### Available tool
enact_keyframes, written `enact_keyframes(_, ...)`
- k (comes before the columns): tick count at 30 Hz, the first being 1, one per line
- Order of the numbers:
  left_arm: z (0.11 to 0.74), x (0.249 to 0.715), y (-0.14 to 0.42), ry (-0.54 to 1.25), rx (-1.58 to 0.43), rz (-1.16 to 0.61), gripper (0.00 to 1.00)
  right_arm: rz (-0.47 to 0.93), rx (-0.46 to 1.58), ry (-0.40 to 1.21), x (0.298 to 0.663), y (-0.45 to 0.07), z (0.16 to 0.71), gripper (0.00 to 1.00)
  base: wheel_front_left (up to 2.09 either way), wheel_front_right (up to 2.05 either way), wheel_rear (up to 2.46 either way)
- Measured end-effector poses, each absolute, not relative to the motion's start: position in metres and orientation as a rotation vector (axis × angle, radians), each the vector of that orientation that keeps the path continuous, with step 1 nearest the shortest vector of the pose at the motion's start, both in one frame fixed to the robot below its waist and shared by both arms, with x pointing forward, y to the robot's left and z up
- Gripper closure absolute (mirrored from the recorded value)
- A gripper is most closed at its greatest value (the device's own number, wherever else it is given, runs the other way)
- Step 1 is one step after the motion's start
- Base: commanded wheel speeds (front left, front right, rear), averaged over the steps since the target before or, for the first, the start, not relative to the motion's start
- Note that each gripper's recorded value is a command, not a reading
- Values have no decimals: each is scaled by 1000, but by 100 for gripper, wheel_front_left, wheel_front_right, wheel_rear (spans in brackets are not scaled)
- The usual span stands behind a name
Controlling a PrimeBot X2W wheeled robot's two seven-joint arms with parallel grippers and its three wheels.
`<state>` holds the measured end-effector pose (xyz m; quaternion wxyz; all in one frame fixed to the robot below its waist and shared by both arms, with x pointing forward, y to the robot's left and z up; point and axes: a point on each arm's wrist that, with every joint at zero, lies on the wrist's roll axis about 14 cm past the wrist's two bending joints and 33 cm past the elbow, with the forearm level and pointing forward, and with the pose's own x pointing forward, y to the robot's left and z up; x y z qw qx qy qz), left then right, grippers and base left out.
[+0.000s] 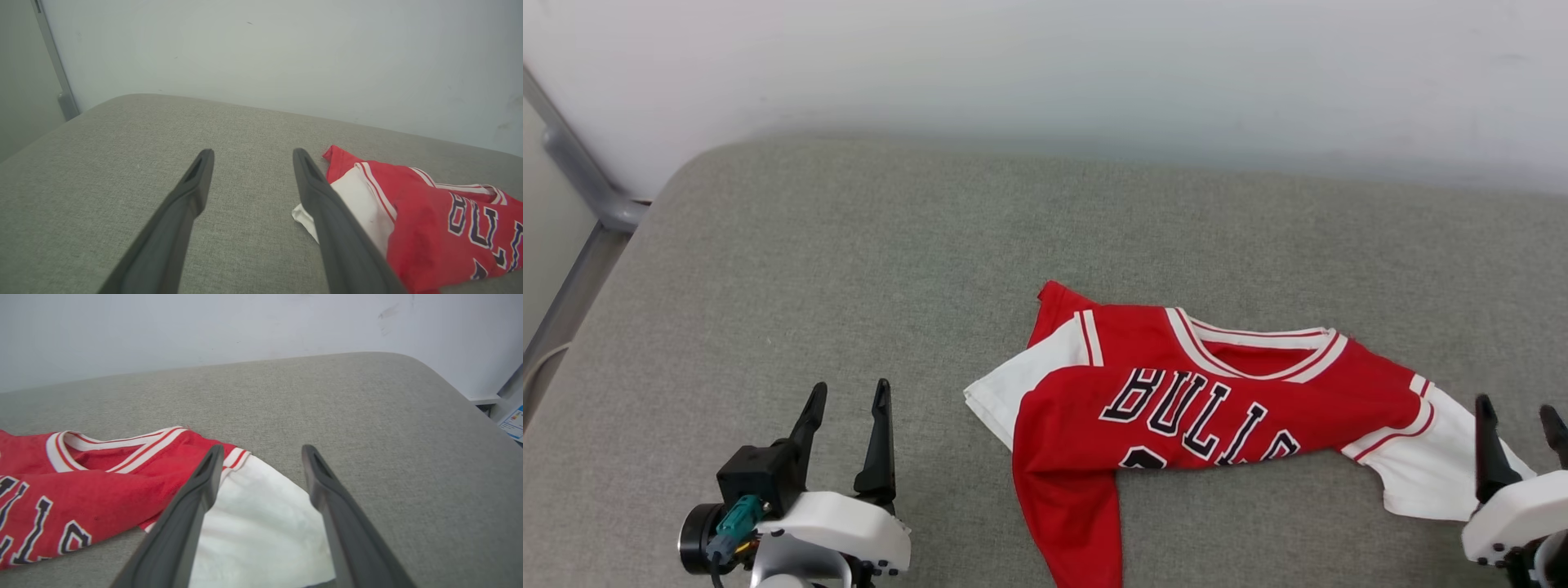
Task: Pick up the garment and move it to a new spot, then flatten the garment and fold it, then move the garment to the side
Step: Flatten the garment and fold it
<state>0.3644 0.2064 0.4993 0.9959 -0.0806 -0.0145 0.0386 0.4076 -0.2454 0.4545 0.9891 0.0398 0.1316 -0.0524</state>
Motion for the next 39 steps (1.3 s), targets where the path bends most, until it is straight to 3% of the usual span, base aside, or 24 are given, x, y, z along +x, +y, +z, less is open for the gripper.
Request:
enact_keyframes(5,503,358,209,-21,-158,77,0,-41,76,81,403,-220,496,0,0,0,0)
enact_keyframes(14,499,361,206,53,-177,30,0,71,44,-80,382,-182,547,0,0,0,0)
enact_keyframes(30,430,419,159,669,-144,-282,0,76,117,6,392,-179,519,0,0,0,0)
enact_keyframes(39,380,417,136,952,-40,-403,0,14,139,59,397,-197,494,0,0,0,0)
